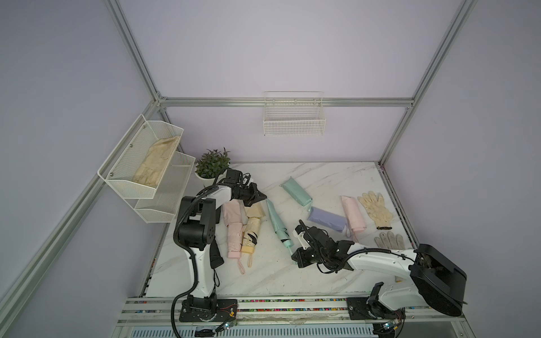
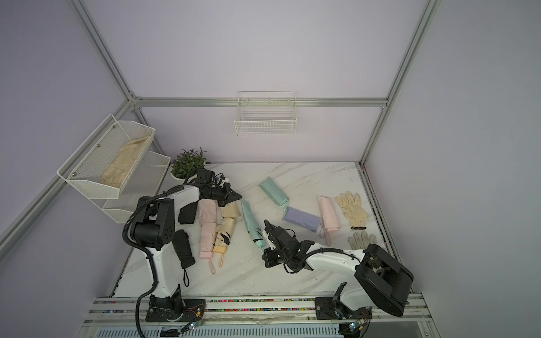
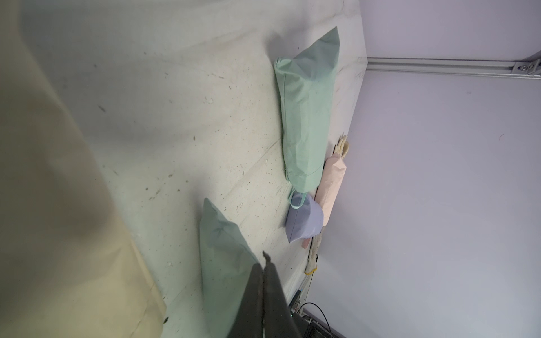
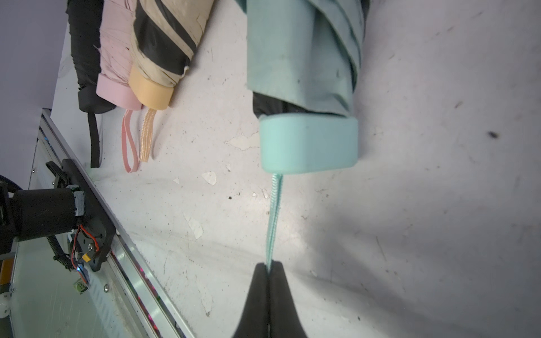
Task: Take umbrellas out of sleeves
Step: Take out the umbrella from the umbrella sleeve, then place the umbrella sleeve at the center of the board, then move the umbrella to the center of the board, then adjust the umbrella at the center of the board.
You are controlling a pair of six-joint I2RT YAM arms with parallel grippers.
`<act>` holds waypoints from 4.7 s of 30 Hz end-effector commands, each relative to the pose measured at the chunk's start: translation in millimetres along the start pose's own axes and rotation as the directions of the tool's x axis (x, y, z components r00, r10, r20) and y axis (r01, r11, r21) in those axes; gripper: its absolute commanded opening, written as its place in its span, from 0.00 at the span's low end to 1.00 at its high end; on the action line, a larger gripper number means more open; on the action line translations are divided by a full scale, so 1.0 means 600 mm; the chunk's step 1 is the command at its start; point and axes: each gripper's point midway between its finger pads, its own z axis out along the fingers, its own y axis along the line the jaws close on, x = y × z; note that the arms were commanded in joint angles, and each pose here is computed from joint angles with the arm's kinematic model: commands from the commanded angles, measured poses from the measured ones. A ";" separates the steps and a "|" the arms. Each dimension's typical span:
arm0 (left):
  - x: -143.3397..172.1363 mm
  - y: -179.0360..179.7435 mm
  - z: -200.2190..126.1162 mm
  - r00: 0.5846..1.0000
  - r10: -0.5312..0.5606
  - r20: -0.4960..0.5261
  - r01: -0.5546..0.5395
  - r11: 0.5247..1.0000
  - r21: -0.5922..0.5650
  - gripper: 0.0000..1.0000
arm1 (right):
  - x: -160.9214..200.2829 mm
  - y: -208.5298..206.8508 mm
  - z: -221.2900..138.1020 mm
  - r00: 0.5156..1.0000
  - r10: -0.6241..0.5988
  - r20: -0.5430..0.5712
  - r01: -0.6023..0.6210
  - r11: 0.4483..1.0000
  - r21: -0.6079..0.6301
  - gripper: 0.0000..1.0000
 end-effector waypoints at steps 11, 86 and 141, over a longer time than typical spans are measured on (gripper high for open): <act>-0.036 -0.043 -0.046 0.989 0.100 0.113 -0.105 0.994 0.038 0.00 | 0.029 0.007 -0.017 0.998 -0.012 -0.054 0.011 1.000 -0.021 0.00; -0.030 -0.159 -0.139 0.867 0.429 0.254 -0.403 0.903 -0.150 0.50 | -0.062 -0.003 -0.031 0.994 -0.099 0.056 0.087 0.978 0.187 0.83; -0.069 -0.146 -0.186 0.898 0.298 0.323 -0.308 0.951 -0.021 0.50 | -0.164 0.125 0.089 0.989 -0.040 0.145 -0.003 0.959 0.283 0.89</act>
